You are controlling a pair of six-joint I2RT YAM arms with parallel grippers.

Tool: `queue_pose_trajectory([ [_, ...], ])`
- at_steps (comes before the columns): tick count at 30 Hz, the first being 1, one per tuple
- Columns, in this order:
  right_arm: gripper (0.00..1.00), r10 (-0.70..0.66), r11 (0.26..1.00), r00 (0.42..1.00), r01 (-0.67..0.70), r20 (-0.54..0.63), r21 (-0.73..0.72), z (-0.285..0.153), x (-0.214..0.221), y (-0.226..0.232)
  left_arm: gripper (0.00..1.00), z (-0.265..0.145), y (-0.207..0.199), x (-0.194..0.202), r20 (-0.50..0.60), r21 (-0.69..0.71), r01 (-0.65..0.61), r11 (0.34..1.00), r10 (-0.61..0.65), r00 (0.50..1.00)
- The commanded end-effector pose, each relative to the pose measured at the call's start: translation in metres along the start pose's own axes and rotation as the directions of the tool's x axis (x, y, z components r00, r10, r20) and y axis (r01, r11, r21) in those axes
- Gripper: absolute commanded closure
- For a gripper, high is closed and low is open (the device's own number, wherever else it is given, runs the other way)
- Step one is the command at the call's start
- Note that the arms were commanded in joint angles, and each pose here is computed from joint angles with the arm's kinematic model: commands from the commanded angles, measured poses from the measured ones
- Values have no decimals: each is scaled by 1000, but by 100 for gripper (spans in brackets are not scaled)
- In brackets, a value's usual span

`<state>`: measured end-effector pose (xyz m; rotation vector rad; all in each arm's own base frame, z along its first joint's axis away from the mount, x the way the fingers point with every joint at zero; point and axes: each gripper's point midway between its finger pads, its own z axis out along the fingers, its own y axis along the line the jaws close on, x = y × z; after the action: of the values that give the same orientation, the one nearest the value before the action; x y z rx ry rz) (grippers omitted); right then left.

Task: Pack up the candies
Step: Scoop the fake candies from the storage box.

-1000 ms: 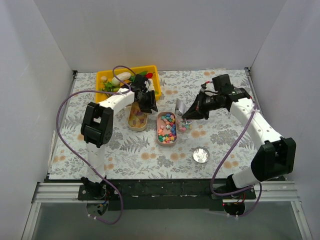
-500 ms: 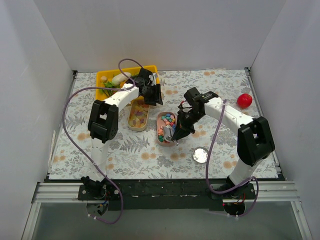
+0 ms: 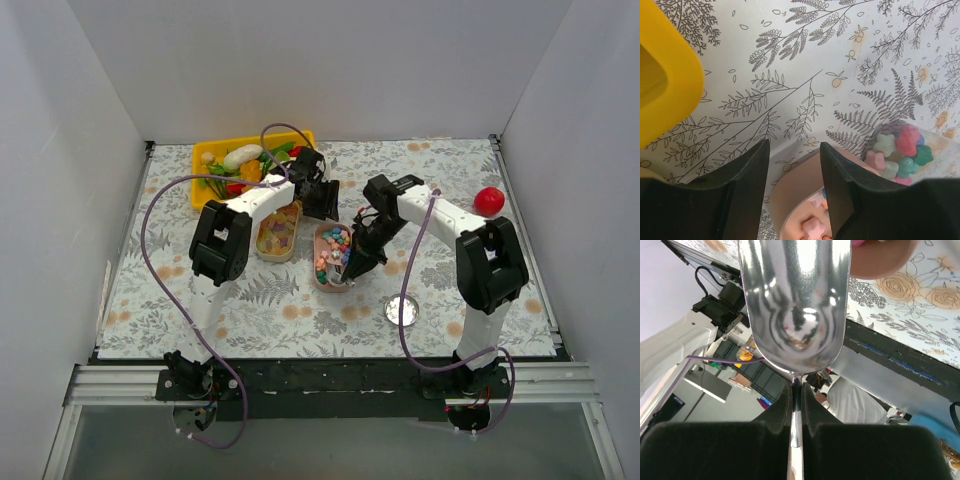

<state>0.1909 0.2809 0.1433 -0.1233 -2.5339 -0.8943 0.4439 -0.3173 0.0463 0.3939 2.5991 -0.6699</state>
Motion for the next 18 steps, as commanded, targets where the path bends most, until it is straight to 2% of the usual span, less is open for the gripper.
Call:
queue_pose_trajectory([
  [1,99,67,998,996,-68,-55,-13,-10,5,-5,55,-12,-4,-17,70,-9,-70,998,70,995],
  [15,99,98,995,991,-98,-92,3,-4,-23,-8,55,2,-3,-14,65,-32,-98,995,100,993],
  [17,99,97,995,993,-95,-66,26,-6,-30,-12,56,4,-5,-12,59,-28,-101,995,102,993],
  [18,99,97,995,993,-95,-61,35,-6,-34,-14,59,5,-6,-10,55,-26,-104,994,105,993],
])
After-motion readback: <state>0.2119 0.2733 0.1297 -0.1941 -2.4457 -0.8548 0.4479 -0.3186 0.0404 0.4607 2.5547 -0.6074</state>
